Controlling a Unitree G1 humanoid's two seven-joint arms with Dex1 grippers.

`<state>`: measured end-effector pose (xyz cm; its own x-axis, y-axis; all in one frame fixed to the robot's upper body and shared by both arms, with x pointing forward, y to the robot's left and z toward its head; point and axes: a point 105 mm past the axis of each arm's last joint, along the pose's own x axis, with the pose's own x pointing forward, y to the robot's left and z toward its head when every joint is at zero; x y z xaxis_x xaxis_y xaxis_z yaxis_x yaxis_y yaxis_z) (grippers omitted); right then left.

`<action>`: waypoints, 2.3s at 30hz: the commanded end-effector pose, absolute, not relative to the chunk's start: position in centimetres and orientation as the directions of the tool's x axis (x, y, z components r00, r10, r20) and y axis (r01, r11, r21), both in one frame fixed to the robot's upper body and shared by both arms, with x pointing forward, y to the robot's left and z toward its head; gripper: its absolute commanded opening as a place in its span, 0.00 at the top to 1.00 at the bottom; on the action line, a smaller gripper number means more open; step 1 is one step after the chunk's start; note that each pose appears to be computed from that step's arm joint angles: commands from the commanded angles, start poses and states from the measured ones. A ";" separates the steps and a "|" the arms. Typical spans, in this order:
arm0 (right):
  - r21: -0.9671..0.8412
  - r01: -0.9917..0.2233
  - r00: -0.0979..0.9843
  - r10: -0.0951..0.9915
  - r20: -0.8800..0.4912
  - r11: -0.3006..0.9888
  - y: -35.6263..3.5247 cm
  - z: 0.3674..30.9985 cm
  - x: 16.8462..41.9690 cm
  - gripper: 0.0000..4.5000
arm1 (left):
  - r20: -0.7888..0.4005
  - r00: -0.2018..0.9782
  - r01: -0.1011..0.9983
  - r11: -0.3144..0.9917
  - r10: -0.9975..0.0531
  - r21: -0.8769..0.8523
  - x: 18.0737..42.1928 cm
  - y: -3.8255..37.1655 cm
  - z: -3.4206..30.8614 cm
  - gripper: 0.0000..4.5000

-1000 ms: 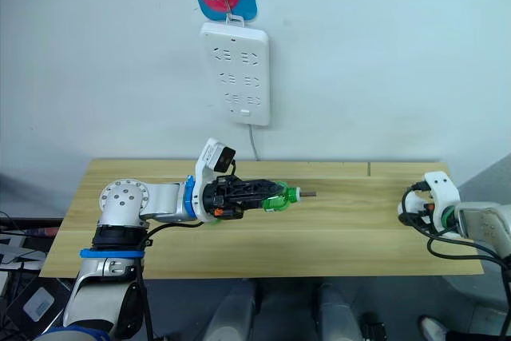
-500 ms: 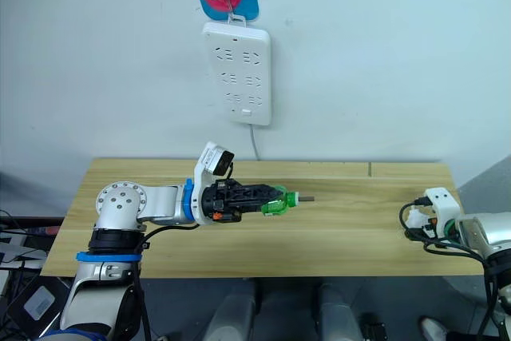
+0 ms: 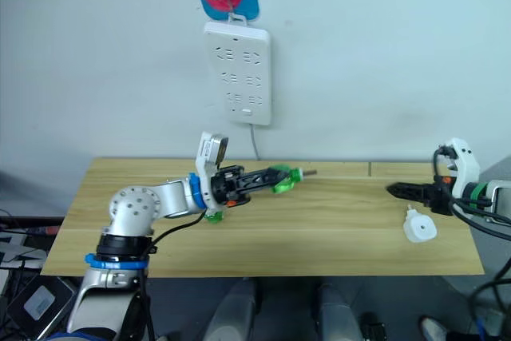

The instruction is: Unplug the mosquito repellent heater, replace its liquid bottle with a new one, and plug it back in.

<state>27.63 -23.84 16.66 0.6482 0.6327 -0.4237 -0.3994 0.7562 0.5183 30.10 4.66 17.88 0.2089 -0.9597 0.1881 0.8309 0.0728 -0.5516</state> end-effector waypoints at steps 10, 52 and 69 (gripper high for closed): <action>0.733 -0.501 0.735 0.674 0.079 0.460 -13.9 22.3 26.5 0.02 | 0.309 0.213 0.943 0.278 -0.927 0.181 29.6 0.6 21.1 0.50; 0.068 -0.438 0.875 0.442 -0.195 0.896 -15.5 16.6 29.7 0.81 | -0.067 0.082 0.964 0.062 -0.994 0.259 28.7 3.3 18.0 0.00; -0.212 -0.080 0.996 0.070 -0.057 0.974 -21.0 5.8 34.7 0.81 | -0.080 0.049 0.956 0.023 -0.996 0.294 28.9 1.7 17.7 0.00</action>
<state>34.49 -20.53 5.13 0.9908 0.0803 -0.1091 -0.1002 0.9764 -0.1914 29.18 1.85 17.07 0.0753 -0.9931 -0.0898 0.9610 0.0483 0.2722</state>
